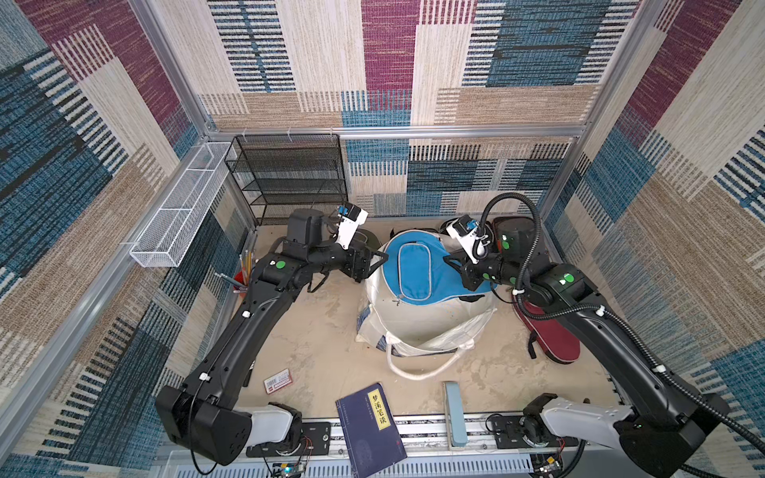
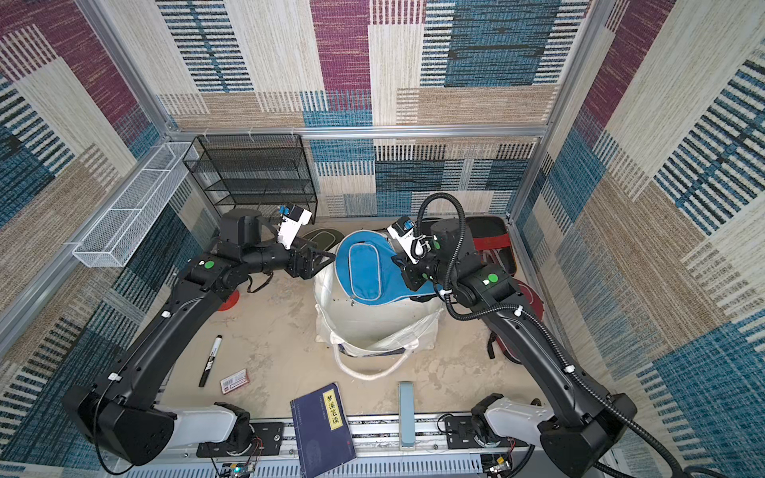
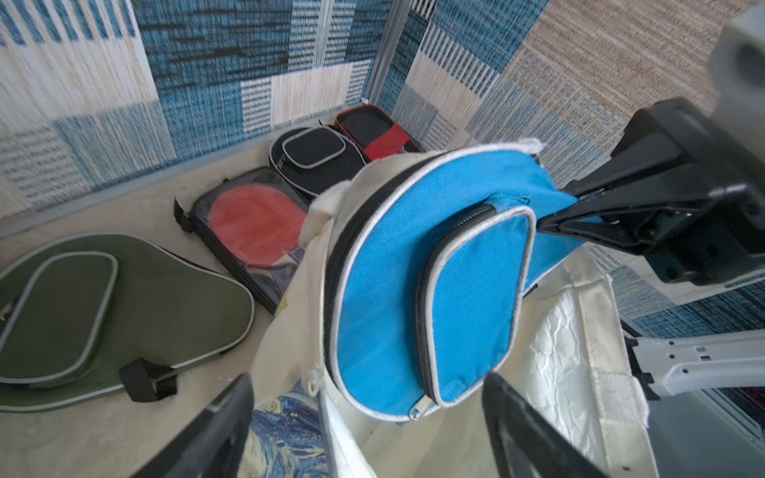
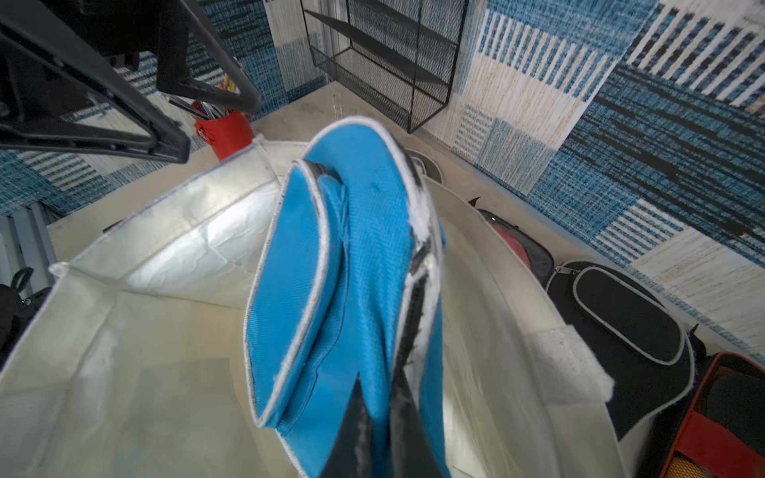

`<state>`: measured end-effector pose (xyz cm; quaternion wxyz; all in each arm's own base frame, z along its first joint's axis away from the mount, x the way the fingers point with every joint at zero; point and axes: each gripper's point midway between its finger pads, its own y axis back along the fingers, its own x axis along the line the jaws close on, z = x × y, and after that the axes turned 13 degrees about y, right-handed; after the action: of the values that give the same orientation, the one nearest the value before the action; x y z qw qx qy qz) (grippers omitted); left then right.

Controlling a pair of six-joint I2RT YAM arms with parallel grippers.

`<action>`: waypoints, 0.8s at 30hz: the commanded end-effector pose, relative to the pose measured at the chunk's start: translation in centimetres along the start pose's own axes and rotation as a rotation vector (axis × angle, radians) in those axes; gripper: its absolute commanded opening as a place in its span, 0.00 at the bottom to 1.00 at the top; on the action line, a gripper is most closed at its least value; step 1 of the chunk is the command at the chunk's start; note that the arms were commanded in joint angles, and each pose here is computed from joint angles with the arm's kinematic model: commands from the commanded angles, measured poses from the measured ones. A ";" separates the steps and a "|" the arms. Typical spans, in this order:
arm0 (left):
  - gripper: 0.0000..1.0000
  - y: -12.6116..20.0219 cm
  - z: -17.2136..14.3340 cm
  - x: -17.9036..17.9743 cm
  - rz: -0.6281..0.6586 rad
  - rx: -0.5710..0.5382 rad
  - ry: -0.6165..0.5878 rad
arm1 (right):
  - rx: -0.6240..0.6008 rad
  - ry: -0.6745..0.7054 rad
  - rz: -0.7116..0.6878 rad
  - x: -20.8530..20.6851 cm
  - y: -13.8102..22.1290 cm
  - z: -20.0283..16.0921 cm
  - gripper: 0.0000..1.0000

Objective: Remove the ping pong set from the canvas bag
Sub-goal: Pick up the ping pong set from the canvas bag, then place the ping pong set at the center of the board.

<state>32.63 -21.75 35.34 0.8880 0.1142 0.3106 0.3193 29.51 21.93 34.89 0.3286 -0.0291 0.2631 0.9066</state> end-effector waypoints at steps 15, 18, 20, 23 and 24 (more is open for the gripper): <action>0.89 0.6 0.2 -5.3 -0.461 -0.007 -0.003 | -0.325 0.065 0.161 1.9 2.4 8.7 0.00; 0.38 1.1 0.6 -6.3 -0.549 -0.018 -0.004 | -0.319 0.049 0.181 2.1 1.6 8.4 0.00; 0.02 1.3 0.8 -6.5 -0.575 -0.026 -0.004 | -0.321 0.042 0.200 2.3 1.3 8.3 0.00; 0.00 1.6 0.9 -6.4 -0.597 -0.032 -0.004 | -0.288 0.042 0.218 2.5 0.7 7.7 0.01; 0.00 1.9 0.9 -6.4 -0.609 -0.029 -0.007 | -0.259 0.046 0.204 2.2 0.5 7.3 0.15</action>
<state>28.66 -24.49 37.84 0.9312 0.0254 0.3571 0.0685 28.91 25.56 39.65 0.2484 -0.0520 0.1732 0.9516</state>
